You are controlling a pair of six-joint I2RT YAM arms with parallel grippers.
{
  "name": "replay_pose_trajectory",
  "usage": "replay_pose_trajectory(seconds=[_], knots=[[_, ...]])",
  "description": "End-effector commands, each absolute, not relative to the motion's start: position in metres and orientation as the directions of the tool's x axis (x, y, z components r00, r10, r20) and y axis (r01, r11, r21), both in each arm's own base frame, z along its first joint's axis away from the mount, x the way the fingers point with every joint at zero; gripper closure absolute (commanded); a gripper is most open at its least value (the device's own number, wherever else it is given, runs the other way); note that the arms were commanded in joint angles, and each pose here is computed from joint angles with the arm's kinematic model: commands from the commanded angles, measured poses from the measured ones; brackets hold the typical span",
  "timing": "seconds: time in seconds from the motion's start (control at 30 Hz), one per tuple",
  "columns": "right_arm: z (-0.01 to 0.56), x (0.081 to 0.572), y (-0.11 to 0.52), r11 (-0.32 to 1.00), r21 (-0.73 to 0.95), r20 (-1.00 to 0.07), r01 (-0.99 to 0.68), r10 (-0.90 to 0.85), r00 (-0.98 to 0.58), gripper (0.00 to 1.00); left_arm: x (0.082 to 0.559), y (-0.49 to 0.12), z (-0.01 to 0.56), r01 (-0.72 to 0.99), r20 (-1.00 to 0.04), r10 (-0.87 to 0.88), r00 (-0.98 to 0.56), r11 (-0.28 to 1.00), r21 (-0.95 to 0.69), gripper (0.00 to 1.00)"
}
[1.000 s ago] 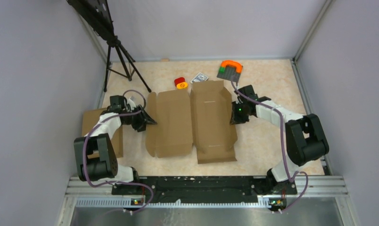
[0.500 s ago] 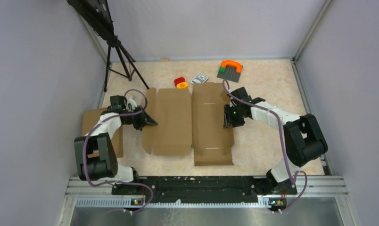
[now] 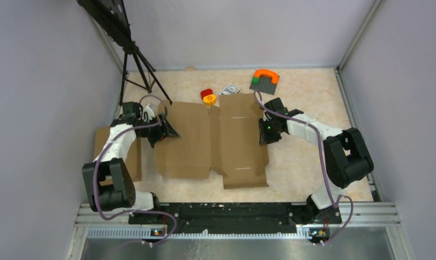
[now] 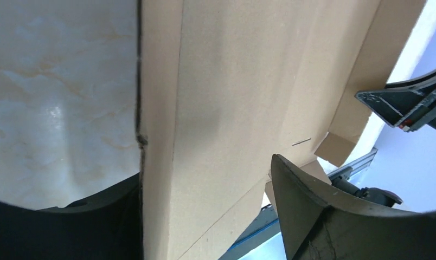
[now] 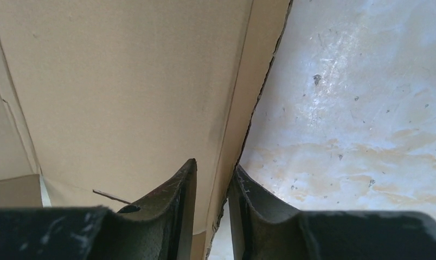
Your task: Fold the paper box
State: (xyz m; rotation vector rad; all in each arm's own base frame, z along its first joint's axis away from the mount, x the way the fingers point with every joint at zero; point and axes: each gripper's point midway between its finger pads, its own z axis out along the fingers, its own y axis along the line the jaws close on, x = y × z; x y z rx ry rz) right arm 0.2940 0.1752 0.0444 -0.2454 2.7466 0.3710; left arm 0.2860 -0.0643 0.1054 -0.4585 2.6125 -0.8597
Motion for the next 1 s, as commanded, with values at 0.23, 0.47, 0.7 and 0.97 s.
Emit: replay_pose_trajectory(seconds=[0.23,0.47,0.7,0.97], knots=[[0.053,0.292,0.193,0.926,0.222,-0.400,-0.307,-0.201,-0.894,0.73,0.275,-0.121,0.093,-0.099,-0.164,-0.307,-0.937,0.686,-0.721,0.42],[0.055,0.282,0.192,0.920,0.244,-0.395,-0.306,-0.194,-0.898,0.73,0.273,-0.075,0.103,-0.111,-0.268,-0.252,-0.930,0.887,-0.448,0.23],[0.054,0.275,0.189,0.920,0.247,-0.382,-0.303,-0.195,-0.904,0.74,0.278,-0.013,0.158,-0.246,-0.473,-0.290,-0.832,0.957,-0.154,0.01],[0.055,0.275,0.192,0.915,0.257,-0.383,-0.311,-0.199,-0.902,0.74,0.320,-0.098,0.242,0.084,-0.708,-0.124,-0.695,0.964,-0.251,0.10]])
